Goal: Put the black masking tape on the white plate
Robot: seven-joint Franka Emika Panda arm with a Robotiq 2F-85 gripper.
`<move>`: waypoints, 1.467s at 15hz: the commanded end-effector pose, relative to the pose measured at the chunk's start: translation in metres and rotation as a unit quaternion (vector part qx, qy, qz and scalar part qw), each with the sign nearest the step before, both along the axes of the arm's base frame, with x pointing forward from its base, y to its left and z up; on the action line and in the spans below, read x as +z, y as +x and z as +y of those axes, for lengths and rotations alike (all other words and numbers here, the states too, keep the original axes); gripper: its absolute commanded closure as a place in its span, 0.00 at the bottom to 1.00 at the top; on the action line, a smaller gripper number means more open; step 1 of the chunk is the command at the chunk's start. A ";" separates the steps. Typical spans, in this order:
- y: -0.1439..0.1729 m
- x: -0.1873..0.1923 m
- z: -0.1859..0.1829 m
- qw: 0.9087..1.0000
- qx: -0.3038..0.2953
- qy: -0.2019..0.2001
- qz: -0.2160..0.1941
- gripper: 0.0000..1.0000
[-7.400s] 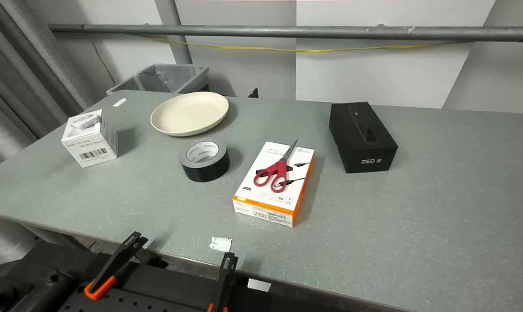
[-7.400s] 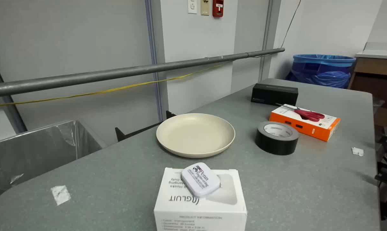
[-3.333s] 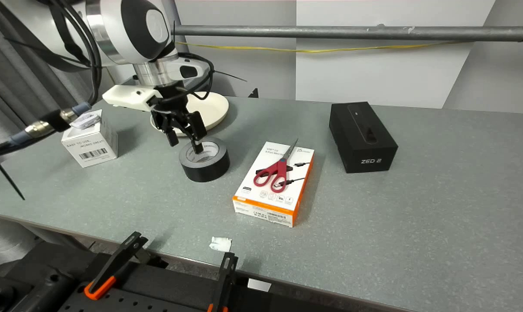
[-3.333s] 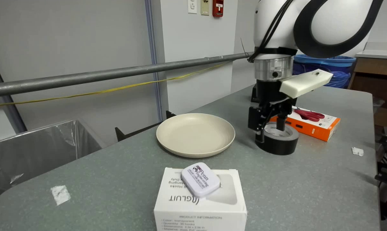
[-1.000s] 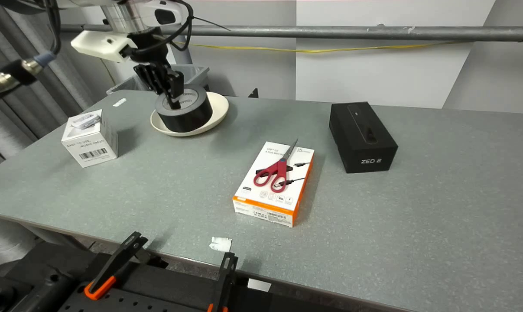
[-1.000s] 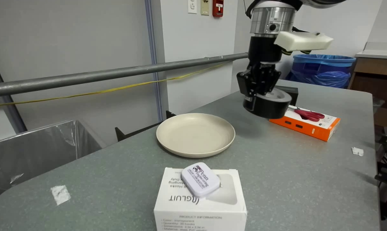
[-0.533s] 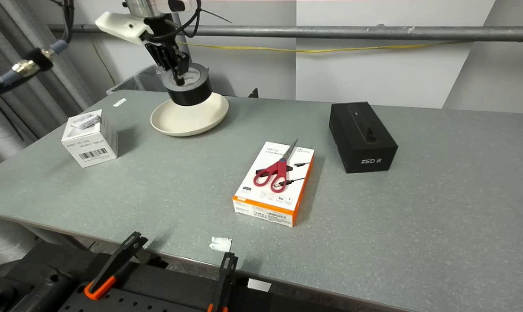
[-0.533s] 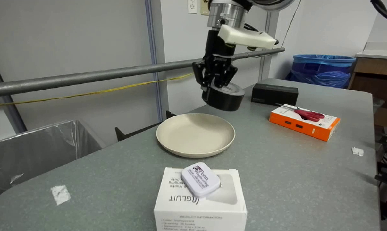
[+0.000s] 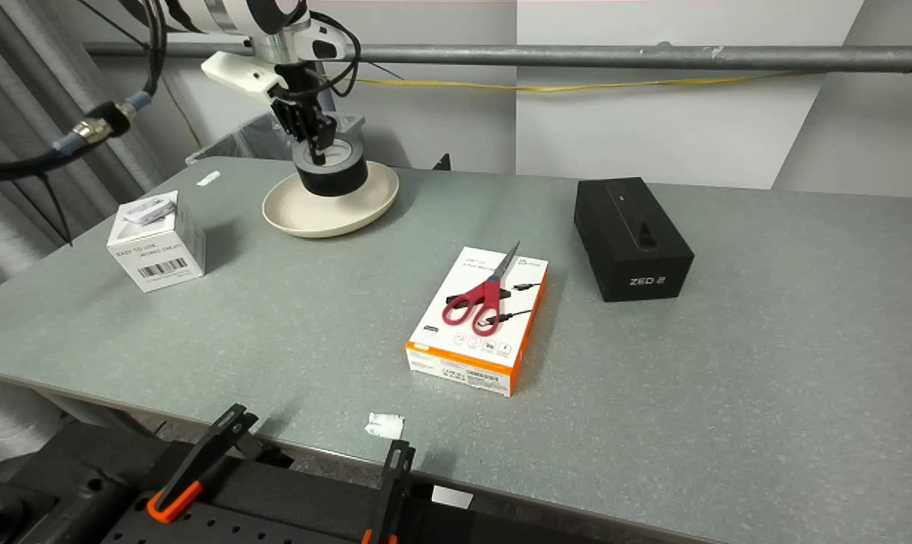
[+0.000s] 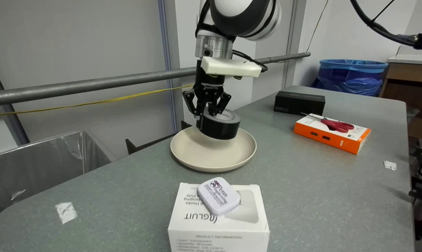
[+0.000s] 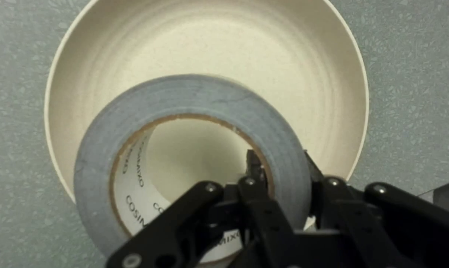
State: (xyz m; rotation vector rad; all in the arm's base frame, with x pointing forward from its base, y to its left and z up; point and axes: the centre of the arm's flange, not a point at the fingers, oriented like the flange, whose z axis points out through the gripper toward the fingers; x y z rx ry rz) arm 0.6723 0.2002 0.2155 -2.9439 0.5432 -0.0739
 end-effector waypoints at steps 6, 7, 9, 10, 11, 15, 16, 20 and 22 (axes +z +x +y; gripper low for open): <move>0.034 -0.033 0.029 1.000 0.004 0.003 0.024 0.93; 0.035 -0.034 0.030 1.000 0.004 0.004 0.025 0.93; 0.037 -0.036 0.031 1.000 0.004 0.005 0.025 0.93; 0.038 -0.037 0.031 1.000 0.003 0.005 0.025 0.93; 0.039 -0.038 0.031 1.000 0.003 0.004 0.025 0.93; 0.042 -0.040 0.032 1.000 0.000 0.002 0.029 0.40; 0.043 -0.039 0.032 1.000 0.000 0.002 0.030 0.32; 0.045 -0.035 0.033 0.999 0.002 0.005 0.032 0.03; 0.046 -0.033 0.033 0.999 0.000 0.007 0.035 0.00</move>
